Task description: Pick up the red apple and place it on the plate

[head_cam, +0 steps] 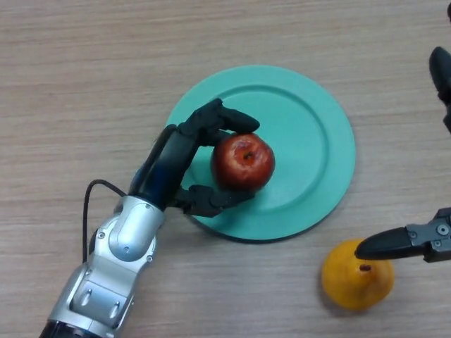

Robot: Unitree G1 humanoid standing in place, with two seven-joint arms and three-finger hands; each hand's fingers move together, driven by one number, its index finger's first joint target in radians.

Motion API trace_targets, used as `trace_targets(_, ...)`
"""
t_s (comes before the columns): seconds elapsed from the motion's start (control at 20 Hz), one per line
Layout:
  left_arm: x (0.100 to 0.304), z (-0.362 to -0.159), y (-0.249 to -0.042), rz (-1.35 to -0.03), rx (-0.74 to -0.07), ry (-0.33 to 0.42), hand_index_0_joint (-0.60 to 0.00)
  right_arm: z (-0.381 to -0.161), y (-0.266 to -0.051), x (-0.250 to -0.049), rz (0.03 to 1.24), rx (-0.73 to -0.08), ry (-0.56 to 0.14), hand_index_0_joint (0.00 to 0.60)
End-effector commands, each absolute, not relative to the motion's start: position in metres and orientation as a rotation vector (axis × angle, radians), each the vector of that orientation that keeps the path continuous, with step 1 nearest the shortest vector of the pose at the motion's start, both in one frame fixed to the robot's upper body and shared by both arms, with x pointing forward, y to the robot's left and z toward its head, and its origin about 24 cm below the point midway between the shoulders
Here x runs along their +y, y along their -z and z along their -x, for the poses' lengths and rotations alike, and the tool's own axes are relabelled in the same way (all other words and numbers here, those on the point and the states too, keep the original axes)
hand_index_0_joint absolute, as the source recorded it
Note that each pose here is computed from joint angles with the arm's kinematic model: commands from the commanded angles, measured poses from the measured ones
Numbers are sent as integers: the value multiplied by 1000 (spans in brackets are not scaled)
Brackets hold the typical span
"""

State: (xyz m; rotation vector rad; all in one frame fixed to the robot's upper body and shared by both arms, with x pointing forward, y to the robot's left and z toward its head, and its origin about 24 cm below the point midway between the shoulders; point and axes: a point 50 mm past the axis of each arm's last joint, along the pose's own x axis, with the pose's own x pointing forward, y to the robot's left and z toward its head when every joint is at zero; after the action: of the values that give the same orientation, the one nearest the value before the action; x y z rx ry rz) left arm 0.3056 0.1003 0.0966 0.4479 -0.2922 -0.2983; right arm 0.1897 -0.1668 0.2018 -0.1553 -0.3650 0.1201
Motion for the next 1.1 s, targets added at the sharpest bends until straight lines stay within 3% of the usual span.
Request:
trace_targets(0.05, 105, -308, -135, -404, -480, 228, -99, -175, -228, -169, 165, -569, -130, 0)
trace_targets(0.1, 108, -310, -138, -423, -444, 198, -4, -175, -228, -169, 167, -567, -136, 0)
trace_targets(0.2, 114, -306, -154, -438, -450, 184, 0, -176, -230, -169, 173, -569, -138, 0)
trace_targets(0.35, 128, -282, -199, -411, -551, 170, 0, -178, -231, -168, 187, -561, -141, 0)
trace_targets(0.45, 140, -263, -218, -382, -604, 158, 0, -179, -231, -166, 190, -561, -144, 0)
trace_targets(0.6, 159, -243, -218, -357, -620, 113, 0, -181, -231, -165, 191, -551, -152, 0)
trace_targets(0.7, 174, -227, -214, -273, -628, 90, 0, -182, -231, -164, 227, -554, -145, 0)
trace_targets(0.85, 197, -207, -213, -171, -564, 74, 0, -181, -229, -162, 247, -571, -130, 0)
trace_targets(1.1, 204, -192, -213, -214, -556, 104, 0, -180, -226, -160, 227, -565, -149, 0)
